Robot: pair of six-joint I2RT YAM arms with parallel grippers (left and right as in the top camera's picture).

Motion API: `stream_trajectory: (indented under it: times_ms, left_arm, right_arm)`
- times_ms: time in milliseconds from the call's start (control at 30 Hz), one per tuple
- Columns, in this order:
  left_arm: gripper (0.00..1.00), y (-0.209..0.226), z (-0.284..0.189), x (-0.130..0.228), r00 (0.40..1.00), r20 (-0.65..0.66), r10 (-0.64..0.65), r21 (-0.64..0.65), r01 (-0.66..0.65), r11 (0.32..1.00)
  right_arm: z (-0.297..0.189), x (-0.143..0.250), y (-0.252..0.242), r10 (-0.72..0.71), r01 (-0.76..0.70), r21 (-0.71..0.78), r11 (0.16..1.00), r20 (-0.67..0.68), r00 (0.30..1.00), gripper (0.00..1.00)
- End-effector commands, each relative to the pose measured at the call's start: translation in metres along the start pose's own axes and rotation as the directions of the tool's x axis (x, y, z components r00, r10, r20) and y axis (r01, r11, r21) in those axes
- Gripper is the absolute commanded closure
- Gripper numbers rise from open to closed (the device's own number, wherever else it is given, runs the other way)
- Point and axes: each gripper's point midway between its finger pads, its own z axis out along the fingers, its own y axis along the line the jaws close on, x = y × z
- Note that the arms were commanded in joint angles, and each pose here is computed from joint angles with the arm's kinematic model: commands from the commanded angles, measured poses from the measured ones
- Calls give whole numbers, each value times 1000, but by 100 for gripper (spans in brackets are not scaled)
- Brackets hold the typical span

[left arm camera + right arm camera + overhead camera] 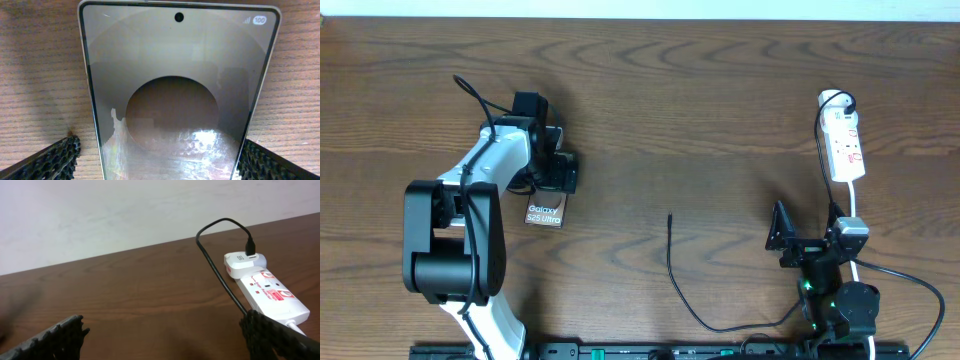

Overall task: Plug charger to phone and switch on socket
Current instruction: 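Lower the left gripper onto the phone's top edge and close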

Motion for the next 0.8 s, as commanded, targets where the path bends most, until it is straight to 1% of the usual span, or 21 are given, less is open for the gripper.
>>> stream_trajectory:
  times_ms: [0,467,767]
  left_arm:
    - [1,-7,6,7,1000,-19,-9,49,9,999]
    - [1,-7,14,21,999,-52,-10,50,13,999]
    - [1,-8,17,23,999,-53,-10,50,13,999]
  right_arm:
    - [0,2,3,-5,5,-11,1000,-5,1000,1]
    - [0,2,3,-5,5,-11,1000,-5,1000,1]
    - [0,2,3,-5,5,-11,1000,-5,1000,1]
